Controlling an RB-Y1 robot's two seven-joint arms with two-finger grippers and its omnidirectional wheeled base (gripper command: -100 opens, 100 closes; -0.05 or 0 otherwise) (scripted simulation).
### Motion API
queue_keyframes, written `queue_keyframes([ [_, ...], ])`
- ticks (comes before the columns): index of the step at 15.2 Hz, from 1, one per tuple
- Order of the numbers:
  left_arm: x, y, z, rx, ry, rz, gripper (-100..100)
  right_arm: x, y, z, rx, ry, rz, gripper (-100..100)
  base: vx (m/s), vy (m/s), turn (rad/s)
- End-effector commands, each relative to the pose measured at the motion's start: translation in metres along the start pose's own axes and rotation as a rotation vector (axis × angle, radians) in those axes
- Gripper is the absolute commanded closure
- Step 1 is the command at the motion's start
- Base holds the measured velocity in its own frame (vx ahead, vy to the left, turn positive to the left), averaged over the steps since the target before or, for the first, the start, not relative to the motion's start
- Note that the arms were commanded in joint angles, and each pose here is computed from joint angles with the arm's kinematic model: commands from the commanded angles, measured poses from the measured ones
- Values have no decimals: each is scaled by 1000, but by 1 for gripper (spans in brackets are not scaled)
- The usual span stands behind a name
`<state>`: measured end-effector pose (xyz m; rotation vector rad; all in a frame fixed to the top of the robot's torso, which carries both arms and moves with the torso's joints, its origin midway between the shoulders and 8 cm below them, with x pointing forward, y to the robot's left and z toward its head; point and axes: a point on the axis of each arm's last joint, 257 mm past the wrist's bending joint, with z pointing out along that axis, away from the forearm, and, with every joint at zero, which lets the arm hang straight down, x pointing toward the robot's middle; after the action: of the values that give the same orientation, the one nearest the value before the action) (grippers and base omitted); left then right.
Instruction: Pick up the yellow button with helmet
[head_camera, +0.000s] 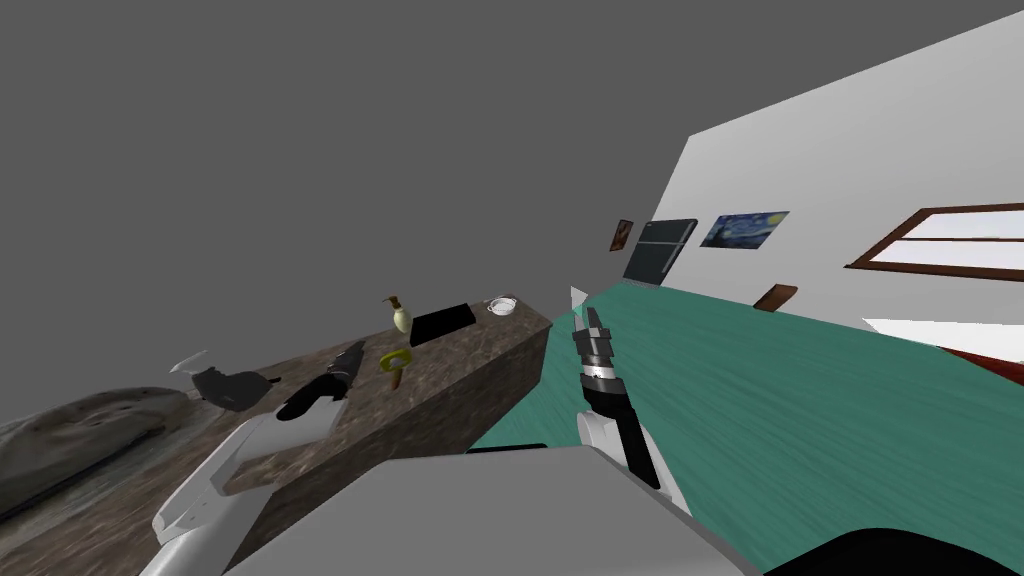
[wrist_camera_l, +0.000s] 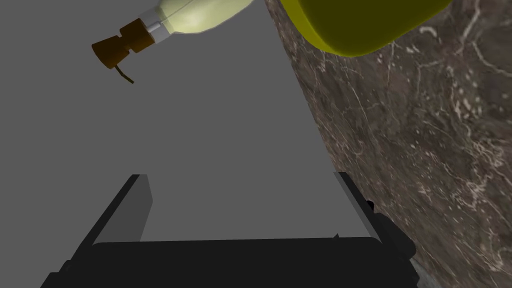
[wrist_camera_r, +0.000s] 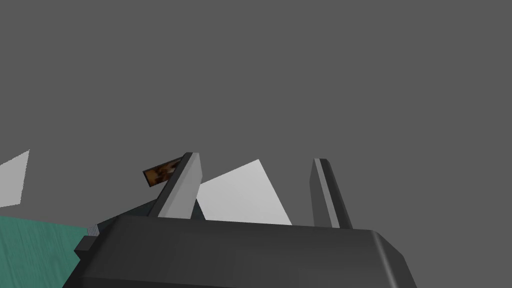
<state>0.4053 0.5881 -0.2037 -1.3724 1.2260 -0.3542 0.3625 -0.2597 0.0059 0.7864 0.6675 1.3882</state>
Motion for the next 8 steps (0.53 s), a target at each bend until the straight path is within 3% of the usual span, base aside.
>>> queue_keyframes([
  [1,-3,8,0,-30,-6,0,-100,0,0,0,0,0,0,0,-6,5,10],
  [2,-21,15,7,-69,-37,-5,-100,0,0,0,0,0,0,0,-10,-2,-164],
  [4,-21,25,6,-107,-39,-6,-100,0,0,0,0,0,0,0,-12,3,-147],
  [5,-39,30,12,-136,-69,-14,-100,0,0,0,0,0,0,0,-13,1,-192],
  [8,-40,42,10,-184,-71,-16,-100,0,0,0,0,0,0,0,-10,4,-85],
])
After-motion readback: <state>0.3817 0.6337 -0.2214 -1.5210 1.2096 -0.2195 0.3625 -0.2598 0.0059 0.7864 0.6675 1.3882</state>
